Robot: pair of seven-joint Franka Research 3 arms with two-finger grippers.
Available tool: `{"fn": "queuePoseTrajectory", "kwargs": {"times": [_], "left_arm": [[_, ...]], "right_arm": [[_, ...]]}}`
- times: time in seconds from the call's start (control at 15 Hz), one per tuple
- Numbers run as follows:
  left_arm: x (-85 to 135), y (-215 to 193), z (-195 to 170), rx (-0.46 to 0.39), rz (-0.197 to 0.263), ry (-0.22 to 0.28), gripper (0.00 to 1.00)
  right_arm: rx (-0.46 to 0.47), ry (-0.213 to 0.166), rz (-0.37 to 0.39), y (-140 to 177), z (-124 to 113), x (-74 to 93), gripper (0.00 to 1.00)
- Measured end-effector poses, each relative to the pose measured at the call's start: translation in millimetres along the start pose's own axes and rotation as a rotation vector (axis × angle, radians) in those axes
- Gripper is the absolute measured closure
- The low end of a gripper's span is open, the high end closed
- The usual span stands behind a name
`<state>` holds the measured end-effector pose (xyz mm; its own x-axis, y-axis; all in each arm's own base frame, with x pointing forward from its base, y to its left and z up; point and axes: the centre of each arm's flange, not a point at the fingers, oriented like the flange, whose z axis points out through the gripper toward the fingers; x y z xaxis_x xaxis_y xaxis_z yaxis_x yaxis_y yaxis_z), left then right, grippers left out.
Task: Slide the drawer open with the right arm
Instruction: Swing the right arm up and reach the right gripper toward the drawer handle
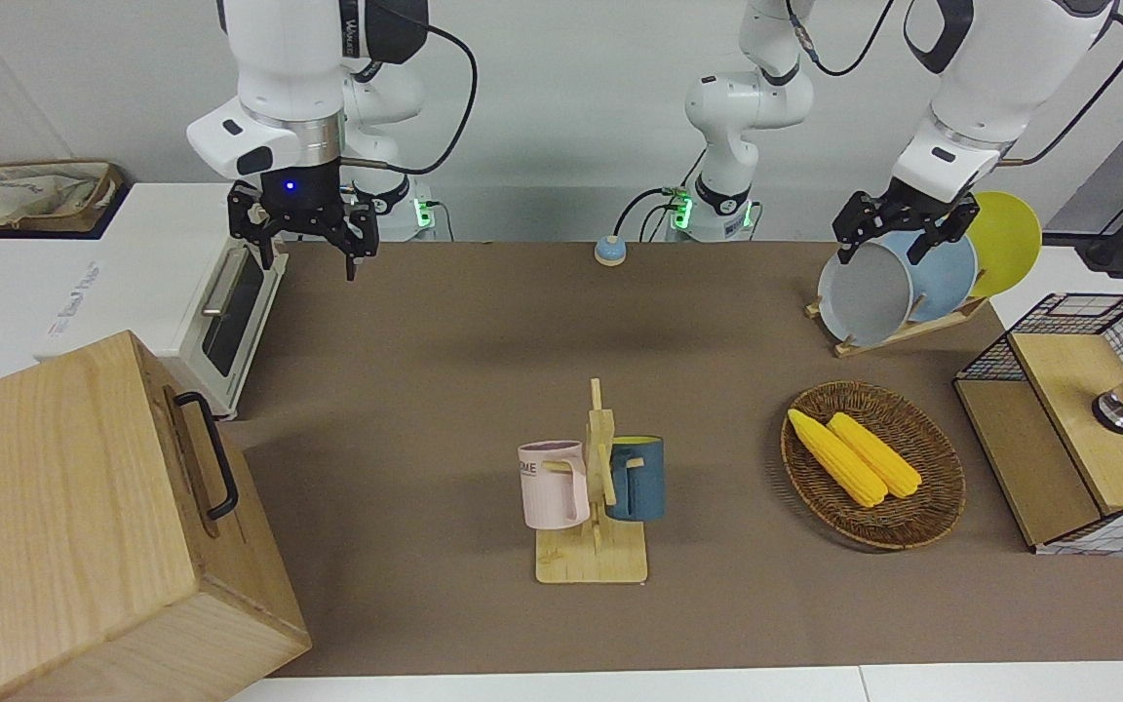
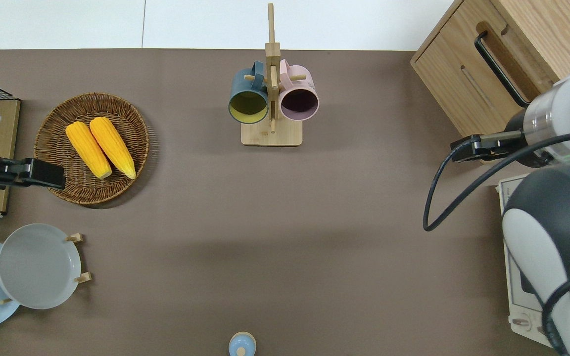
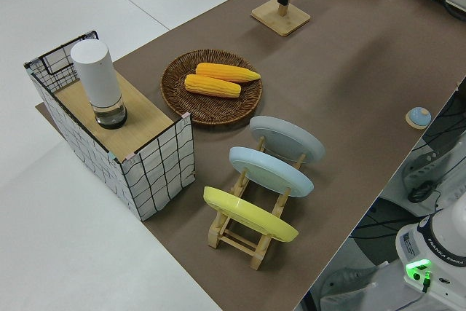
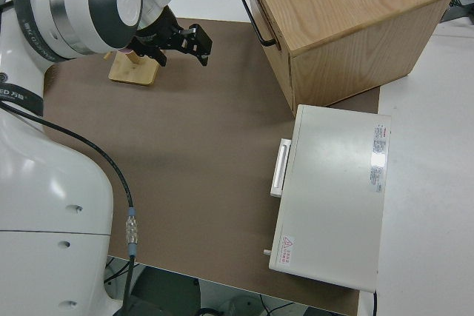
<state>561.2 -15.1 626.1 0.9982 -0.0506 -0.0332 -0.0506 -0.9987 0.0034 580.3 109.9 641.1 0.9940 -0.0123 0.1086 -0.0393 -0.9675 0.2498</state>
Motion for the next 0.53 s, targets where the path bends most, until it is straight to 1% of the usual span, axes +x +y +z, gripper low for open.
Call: {"fn": "queuePoseTrajectory", "kwargs": {"times": [0.07,0.13,0.2,0.27,0.33,0.4,0.53], "left_arm": [[0,0,0,0.0,0.0,0.0,0.0],[0,0,0,0.0,0.0,0.0,0.0],[0,0,0,0.0,0.0,0.0,0.0],[0,0,0,0.0,0.0,0.0,0.0],[0,0,0,0.0,0.0,0.0,0.0],[0,0,0,0.0,0.0,0.0,0.0],[0,0,0,0.0,0.0,0.0,0.0]], "right_arm": [[-0.076,0.036,-0.016,-15,-6,-1.4,0.01],[-0.131,0.06,-0.037,-25,-8,-2.0,0.01],[-0.219,0.089,-0.065,-46,-5,-2.1,0.01],[-0.294,0.102,-0.078,-63,7,-1.1,0.01],[-0.358,0.113,-0.091,-72,17,0.4,0.01],[-0.448,0.13,-0.107,-84,32,2.0,0.01],[-0.598,0.158,-0.146,-102,64,4.4,0.01]]}}
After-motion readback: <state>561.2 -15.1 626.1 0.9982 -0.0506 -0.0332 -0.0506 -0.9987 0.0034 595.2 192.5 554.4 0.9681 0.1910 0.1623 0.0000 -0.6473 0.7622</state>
